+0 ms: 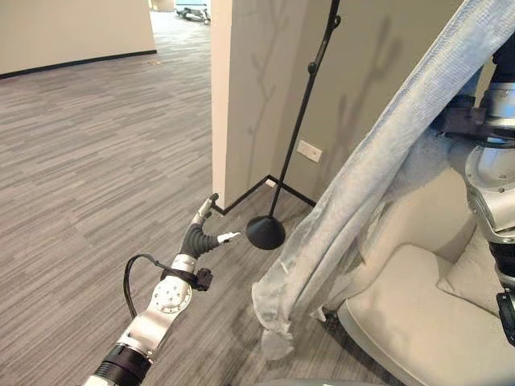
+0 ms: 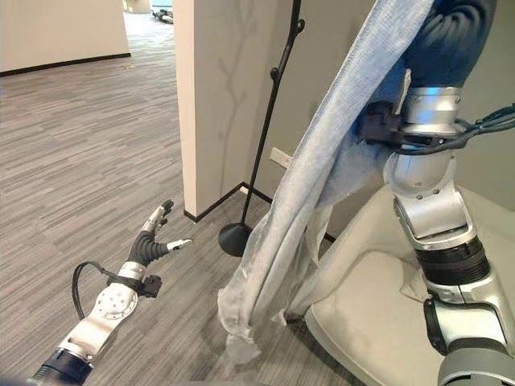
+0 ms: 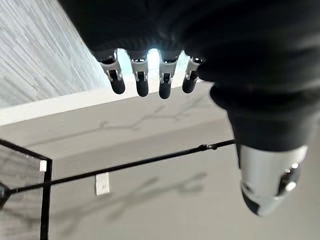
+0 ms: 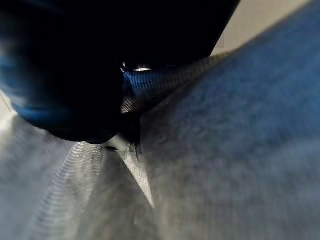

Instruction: Hang the clothes on the sofa on the clothes rack.

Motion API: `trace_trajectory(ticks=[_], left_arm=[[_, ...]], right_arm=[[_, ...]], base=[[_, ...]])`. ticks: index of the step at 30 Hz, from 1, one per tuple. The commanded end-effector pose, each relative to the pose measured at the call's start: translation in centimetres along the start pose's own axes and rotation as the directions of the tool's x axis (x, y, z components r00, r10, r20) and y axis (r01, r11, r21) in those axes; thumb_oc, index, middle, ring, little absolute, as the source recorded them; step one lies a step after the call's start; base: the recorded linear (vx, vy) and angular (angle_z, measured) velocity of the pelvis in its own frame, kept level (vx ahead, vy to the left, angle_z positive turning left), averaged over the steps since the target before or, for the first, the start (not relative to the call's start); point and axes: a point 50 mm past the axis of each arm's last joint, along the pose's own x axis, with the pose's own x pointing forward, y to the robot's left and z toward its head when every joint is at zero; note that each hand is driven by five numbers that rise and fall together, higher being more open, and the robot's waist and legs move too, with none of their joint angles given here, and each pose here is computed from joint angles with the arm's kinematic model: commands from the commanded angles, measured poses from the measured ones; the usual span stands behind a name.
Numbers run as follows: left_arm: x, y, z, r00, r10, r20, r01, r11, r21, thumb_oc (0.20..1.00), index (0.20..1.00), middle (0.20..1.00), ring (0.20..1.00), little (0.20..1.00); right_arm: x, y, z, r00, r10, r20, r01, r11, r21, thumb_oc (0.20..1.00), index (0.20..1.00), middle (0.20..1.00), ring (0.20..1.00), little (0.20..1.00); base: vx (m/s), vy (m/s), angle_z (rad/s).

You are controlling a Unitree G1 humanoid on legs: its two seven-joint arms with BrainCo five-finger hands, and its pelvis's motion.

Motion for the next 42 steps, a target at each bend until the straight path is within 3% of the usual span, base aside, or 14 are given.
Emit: trace_trajectory(ticks=[1,5,8,13,17,18,21,26,27,29,33,37,39,42], left_arm=[[0.3,-1.6,0.5,0.993,-0.101,0.055,0.101,0.995,-0.01,1.0,1.0,1.0,1.0,1.0],[0.7,-4.1,-0.3,0.98,-0.2,0.01,0.2,0.978,-0.059,1.0,1.0,1.0,1.0,1.0],[0.6,-7.1,-0.5,0.937,-0.348,-0.009,0.346,0.935,-0.075,1.0,1.0,1.0,1.0,1.0],[0.2,-10.6,-1.1,0.86,-0.508,-0.039,0.508,0.861,-0.014,1.0,1.0,1.0,1.0,1.0],[1.8,-17.0,1.0,0.785,-0.62,-0.002,0.617,0.781,0.1,1.0,1.0,1.0,1.0,1.0],[1.9,-17.5,1.4,0.783,-0.622,0.006,0.618,0.78,0.101,0.2,0.2,0.2,0.2,0.2],[2.8,-17.5,1.7,0.826,-0.564,0.0,0.562,0.823,0.08,0.2,0.2,0.2,0.2,0.2],[3.5,-14.1,0.3,0.918,-0.394,-0.046,0.396,0.918,0.033,0.2,0.2,0.2,0.2,0.2],[4.0,-11.5,-0.1,0.957,-0.289,-0.036,0.291,0.955,0.061,0.2,0.2,0.2,0.2,0.2],[3.9,-10.5,-0.2,0.966,-0.259,-0.029,0.26,0.962,0.08,0.2,0.2,0.2,0.2,0.2],[4.2,-4.7,-0.1,0.997,-0.066,0.048,0.054,0.974,0.219,0.2,0.2,0.2,0.2,0.2],[4.7,2.6,2.1,0.969,0.134,0.208,-0.206,0.902,0.379,0.2,0.2,0.2,0.2,0.2],[5.1,8.0,5.3,0.895,0.257,0.366,-0.408,0.802,0.437,0.2,0.2,0.2,0.2,0.2],[5.2,10.1,7.8,0.83,0.295,0.474,-0.51,0.747,0.427,0.2,0.2,0.2,0.2,0.2]], right_arm=[[4.3,-0.7,1.8,0.989,-0.086,0.119,0.083,0.996,0.034,0.2,0.2,0.2,0.2,0.2],[6.0,-0.2,2.5,0.985,-0.08,0.156,0.074,0.996,0.042,0.2,0.2,0.2,0.2,0.2],[7.4,-0.2,3.1,0.977,-0.101,0.187,0.094,0.995,0.044,0.2,0.2,0.2,0.2,0.2],[8.9,0.3,3.7,0.971,-0.134,0.197,0.113,0.987,0.116,0.2,0.2,0.2,0.2,0.2],[8.8,1.1,4.8,0.963,-0.153,0.221,0.096,0.963,0.25,0.2,0.2,0.2,0.2,0.2],[8.7,1.2,5.1,0.961,-0.153,0.229,0.09,0.96,0.264,0.2,0.2,0.2,0.2,0.2],[7.9,1.1,5.6,0.959,-0.126,0.253,0.061,0.966,0.25,0.2,0.2,0.2,0.2,0.2],[7.1,-0.4,4.9,0.966,-0.109,0.235,0.075,0.986,0.151,0.2,0.2,0.2,0.2,0.2],[6.5,-1.2,4.6,0.968,-0.092,0.232,0.071,0.993,0.099,0.2,0.2,0.2,0.2,0.2],[6.2,-1.6,4.4,0.969,-0.09,0.228,0.074,0.994,0.079,0.2,0.2,0.2,0.2,0.2],[4.4,-3.3,3.9,0.974,-0.069,0.214,0.077,0.997,-0.028,0.2,0.2,0.2,0.2,0.2],[2.9,-3.8,3.0,0.984,-0.043,0.171,0.058,0.995,-0.087,0.2,0.2,0.2,0.2,0.2],[2.0,-3.9,2.4,0.99,-0.022,0.14,0.037,0.993,-0.109,0.2,0.2,0.2,0.2,0.2],[1.3,-4.6,2.7,0.988,-0.033,0.153,0.055,0.988,-0.143,0.2,0.2,0.2,0.2,0.2]], base=[[-0.01,-0.002,-0.07],[0.01,-0.005,-0.05],[0.0,-0.007,-0.03],[0.0,-0.003,-0.17],[-0.02,-0.015,-0.03],[0.0,-0.004,-0.06],[0.02,0.009,-0.13],[0.01,-0.001,-0.06],[0.02,-0.001,0.05],[0.05,0.007,0.02],[0.04,0.005,0.03],[0.04,0.001,0.06],[-0.03,-0.019,0.0],[-0.11,-0.049,-0.02]])
